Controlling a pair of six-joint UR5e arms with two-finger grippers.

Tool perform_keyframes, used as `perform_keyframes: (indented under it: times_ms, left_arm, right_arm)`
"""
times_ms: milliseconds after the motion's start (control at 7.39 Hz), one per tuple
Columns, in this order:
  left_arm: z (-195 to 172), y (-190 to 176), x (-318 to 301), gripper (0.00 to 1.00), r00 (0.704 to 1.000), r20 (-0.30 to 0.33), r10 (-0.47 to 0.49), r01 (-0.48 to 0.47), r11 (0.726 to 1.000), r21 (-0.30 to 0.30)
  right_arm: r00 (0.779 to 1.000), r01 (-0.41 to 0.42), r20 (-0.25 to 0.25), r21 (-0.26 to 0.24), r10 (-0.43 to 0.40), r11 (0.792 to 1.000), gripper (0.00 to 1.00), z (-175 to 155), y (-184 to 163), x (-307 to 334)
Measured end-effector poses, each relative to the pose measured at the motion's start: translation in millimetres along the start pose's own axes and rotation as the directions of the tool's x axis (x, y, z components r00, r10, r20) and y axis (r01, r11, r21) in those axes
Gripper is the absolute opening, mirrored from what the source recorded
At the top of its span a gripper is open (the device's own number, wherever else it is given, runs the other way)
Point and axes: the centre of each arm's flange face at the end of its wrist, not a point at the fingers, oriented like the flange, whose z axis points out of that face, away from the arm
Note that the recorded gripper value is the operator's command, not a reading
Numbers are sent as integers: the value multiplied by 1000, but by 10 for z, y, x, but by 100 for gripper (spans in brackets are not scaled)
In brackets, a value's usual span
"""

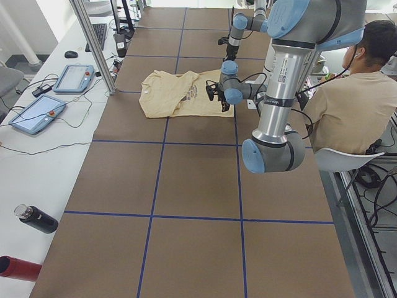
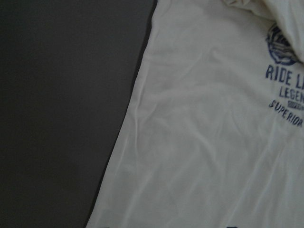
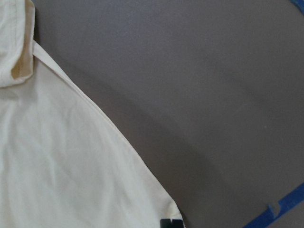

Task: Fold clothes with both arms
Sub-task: 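Grasp the hem corners nearest the robot with both grippers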

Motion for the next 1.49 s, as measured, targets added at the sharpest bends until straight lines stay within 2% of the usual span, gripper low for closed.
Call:
perform_keyframes:
  times_ms: [271, 1218, 1354, 1489]
  left_arm:
    - [0, 172, -251, 70, 999, 35, -23, 24, 1000, -13]
    - [169, 340, -262, 62, 996, 60, -69, 72, 997, -34]
    - [204, 343, -242, 54, 996, 62, -70, 72, 997, -35]
    - [222, 344, -231, 37, 996, 64, -70, 72, 997, -35]
  right_arm:
    - [1000, -1, 0, 1, 1, 1000, 0, 1, -2, 2]
    - [1000, 0, -8, 7, 0, 1000, 0, 25, -22, 43]
    - [1000, 0, -10, 8, 0, 1000, 0, 30, -25, 52]
    - [1000, 1, -12, 9, -1, 1000, 0, 34, -28, 61]
